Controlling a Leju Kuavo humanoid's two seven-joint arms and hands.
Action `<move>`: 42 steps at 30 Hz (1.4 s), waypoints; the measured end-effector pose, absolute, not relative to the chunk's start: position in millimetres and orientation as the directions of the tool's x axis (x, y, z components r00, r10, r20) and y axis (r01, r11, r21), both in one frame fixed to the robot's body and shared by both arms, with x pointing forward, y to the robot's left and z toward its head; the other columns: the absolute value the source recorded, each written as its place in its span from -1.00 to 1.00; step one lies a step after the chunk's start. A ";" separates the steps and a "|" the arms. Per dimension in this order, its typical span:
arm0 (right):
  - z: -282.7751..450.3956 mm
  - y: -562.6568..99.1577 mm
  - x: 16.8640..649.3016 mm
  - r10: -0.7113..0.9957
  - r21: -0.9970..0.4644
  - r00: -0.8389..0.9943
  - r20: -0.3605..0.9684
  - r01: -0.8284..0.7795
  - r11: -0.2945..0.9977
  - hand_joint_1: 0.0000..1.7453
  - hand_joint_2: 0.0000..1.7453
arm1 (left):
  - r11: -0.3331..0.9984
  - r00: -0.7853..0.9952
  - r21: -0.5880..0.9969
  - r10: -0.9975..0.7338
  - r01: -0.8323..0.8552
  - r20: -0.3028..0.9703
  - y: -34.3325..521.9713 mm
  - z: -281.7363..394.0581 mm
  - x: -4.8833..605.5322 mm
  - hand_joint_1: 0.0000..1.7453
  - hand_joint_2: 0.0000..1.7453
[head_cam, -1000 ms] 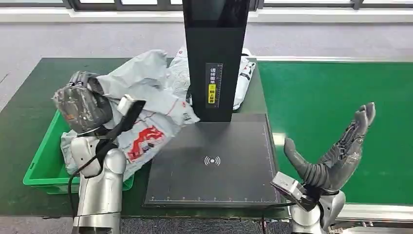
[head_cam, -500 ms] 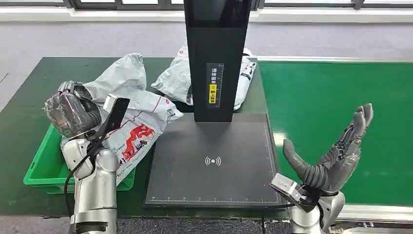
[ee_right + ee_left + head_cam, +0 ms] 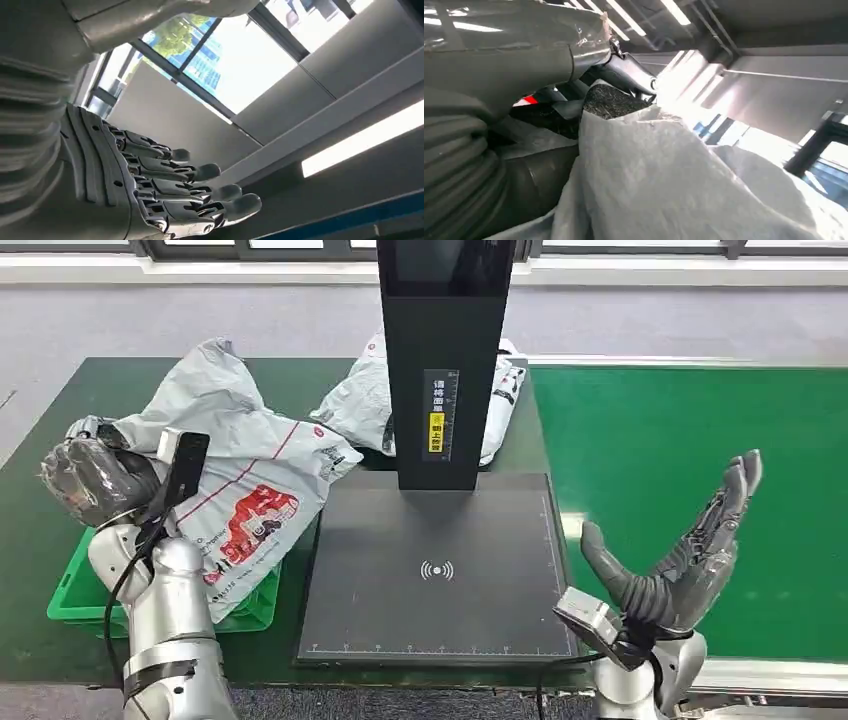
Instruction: Moved the parcel from conveyor to table for the left to box.
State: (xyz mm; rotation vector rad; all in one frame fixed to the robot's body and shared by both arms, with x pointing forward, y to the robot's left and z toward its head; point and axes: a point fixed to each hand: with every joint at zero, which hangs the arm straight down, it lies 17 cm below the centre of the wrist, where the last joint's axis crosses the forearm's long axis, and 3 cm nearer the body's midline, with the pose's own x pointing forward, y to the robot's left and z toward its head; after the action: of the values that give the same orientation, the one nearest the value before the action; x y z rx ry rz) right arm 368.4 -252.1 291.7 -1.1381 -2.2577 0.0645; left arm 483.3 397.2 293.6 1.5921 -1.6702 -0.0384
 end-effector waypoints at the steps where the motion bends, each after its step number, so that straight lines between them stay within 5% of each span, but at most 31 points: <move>1: 289.8 -252.5 369.6 0.745 -0.305 -0.444 0.499 0.714 0.630 -1.00 1.00 | 0.203 0.118 0.508 -0.840 -0.837 0.530 403.5 297.7 479.0 1.00 1.00; 10: 276.3 -249.0 374.8 0.743 -0.334 -0.431 0.512 0.698 0.634 -1.00 1.00 | 0.158 0.046 0.296 -0.812 -0.942 0.582 447.1 337.9 434.0 1.00 1.00; 17: 265.5 -245.1 378.5 0.740 -0.353 -0.426 0.521 0.681 0.641 -1.00 1.00 | 0.091 0.099 0.324 -0.845 -0.942 0.525 460.1 340.1 431.7 1.00 1.00; 18: 264.4 -244.8 378.8 0.739 -0.355 -0.425 0.522 0.680 0.642 -1.00 1.00 | 0.085 0.109 0.330 -0.843 -0.940 0.527 462.8 337.6 431.4 0.70 1.00; 19: 263.6 -244.4 379.1 0.739 -0.357 -0.424 0.523 0.678 0.642 -1.00 1.00 | 0.082 0.115 0.334 -0.841 -0.939 0.529 464.6 335.6 431.3 -1.00 1.00; 31: 260.8 -238.3 380.9 0.761 -0.395 -0.417 0.497 0.673 0.626 -1.00 1.00 | 0.160 0.277 0.594 -0.770 -0.789 0.575 449.7 256.9 488.2 -1.00 1.00; 32: 260.7 -238.3 380.8 0.761 -0.395 -0.417 0.497 0.673 0.626 -1.00 1.00 | 0.172 0.273 0.598 -0.770 -0.783 0.577 446.3 253.8 491.3 -1.00 -1.00; 42: 259.0 -239.5 382.1 0.763 -0.401 -0.405 0.504 0.673 0.622 -1.00 1.00 | 0.220 0.289 0.640 -0.753 -0.737 0.591 432.4 233.6 507.0 -1.00 -1.00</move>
State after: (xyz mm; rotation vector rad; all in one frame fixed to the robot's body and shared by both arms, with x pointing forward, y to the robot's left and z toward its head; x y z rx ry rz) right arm 382.1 -239.5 259.0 -1.1207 -2.1783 0.1754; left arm 507.0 432.4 233.6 1.5078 -1.4397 -0.0202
